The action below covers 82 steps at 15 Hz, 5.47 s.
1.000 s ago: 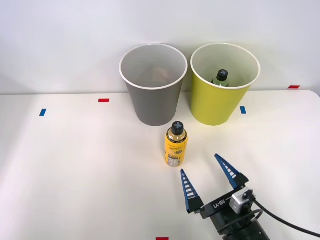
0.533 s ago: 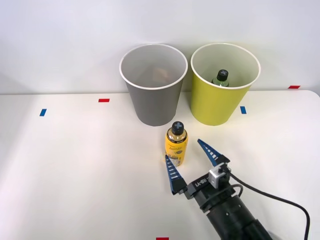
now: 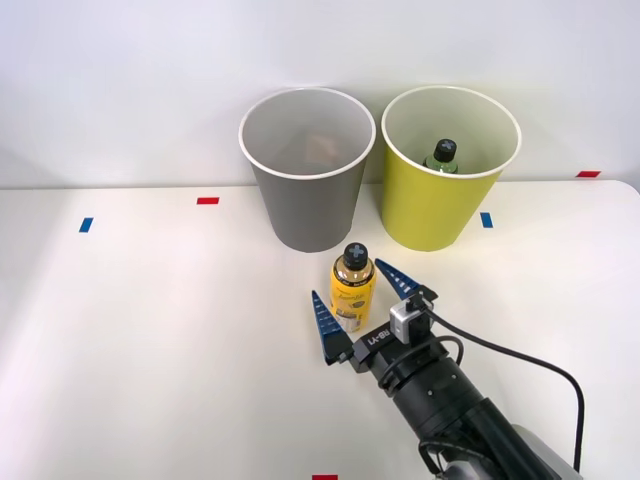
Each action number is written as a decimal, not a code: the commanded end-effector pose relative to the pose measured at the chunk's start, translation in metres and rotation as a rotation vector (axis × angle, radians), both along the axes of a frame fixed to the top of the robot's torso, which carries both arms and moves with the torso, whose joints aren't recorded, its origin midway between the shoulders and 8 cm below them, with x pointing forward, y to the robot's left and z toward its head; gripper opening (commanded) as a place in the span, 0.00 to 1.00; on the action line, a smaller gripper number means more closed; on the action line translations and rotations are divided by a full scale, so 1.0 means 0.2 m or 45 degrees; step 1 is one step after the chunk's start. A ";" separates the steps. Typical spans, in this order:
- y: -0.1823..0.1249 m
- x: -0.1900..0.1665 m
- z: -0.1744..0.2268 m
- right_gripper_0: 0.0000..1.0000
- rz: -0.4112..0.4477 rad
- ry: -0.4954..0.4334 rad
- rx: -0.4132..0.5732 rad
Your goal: Put cans in the gray bin, plastic bottles in the light green bin
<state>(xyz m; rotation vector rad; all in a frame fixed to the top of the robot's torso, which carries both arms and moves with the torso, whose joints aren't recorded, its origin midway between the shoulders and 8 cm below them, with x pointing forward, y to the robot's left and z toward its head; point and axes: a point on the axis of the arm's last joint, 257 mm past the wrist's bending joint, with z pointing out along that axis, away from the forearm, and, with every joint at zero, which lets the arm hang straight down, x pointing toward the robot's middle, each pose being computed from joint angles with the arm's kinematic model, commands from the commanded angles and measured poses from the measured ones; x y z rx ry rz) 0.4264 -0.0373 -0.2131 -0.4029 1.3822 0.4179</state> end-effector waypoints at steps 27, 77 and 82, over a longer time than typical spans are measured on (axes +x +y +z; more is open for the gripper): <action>-0.04 -0.08 0.17 0.00 -0.080 0.007 0.104; -0.59 0.95 1.37 1.00 -0.330 -0.206 0.184; -0.64 0.66 1.26 1.00 -0.305 -0.207 0.240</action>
